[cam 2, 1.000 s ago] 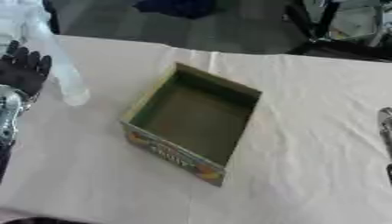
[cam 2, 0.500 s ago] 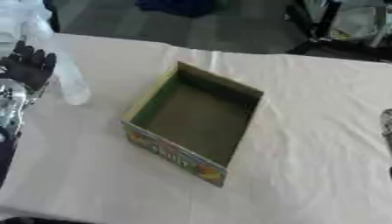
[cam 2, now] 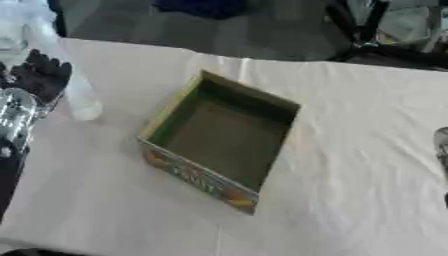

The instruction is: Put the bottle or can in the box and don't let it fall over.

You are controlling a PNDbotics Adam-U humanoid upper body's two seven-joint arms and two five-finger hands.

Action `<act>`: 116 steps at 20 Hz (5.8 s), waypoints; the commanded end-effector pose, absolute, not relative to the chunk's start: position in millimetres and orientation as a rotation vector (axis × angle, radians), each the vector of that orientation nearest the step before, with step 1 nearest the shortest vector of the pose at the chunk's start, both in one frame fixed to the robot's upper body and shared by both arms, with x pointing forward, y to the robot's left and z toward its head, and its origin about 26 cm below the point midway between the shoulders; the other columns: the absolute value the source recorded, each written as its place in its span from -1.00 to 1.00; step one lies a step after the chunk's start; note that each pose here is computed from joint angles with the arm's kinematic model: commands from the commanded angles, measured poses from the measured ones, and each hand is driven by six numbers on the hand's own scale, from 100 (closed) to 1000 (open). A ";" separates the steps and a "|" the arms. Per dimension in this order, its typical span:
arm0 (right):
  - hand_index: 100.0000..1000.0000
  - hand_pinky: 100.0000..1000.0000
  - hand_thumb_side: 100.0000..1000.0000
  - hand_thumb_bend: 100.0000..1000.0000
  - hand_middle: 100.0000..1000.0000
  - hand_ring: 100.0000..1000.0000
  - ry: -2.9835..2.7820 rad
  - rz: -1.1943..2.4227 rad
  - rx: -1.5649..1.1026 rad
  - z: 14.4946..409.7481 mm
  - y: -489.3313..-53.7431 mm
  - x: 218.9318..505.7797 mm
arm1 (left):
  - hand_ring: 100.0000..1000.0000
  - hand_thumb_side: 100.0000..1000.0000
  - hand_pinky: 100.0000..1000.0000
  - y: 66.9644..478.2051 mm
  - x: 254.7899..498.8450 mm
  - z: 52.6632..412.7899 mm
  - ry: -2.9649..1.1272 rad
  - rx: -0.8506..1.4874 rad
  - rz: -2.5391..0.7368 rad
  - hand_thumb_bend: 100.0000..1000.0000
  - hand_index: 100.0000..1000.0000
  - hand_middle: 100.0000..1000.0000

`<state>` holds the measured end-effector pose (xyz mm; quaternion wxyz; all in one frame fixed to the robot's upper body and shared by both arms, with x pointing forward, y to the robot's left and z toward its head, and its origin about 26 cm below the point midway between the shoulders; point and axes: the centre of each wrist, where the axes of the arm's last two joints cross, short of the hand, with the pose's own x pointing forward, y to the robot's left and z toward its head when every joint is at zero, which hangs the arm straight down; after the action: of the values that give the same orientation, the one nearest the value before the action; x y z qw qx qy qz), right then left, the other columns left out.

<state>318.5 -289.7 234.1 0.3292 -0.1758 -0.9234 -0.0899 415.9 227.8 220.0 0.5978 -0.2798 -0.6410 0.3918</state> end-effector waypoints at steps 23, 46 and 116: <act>0.66 0.98 -0.26 -0.22 0.86 0.85 -2.458 -0.220 -0.421 245.9 -284.7 316.4 | -1.00 1.00 -1.00 231.1 433.9 259.2 -1.567 -0.684 0.949 0.13 0.98 -1.00; 0.66 0.99 -0.25 -0.24 0.87 0.85 -2.460 -0.207 -0.402 246.9 -281.8 316.9 | -1.00 1.00 -1.00 225.8 432.4 277.5 -1.612 -0.737 0.929 0.15 0.94 -1.00; 0.66 1.00 -0.22 -0.29 0.89 0.86 -2.460 -0.326 -0.297 253.5 -269.0 329.2 | -1.00 1.00 -1.00 49.4 356.9 301.6 -1.448 -1.114 0.316 0.11 0.93 -1.00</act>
<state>331.7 -267.6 244.3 0.3309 -0.1125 -0.9289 -0.1229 360.2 54.3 296.0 0.6060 -0.4767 -0.6193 0.1484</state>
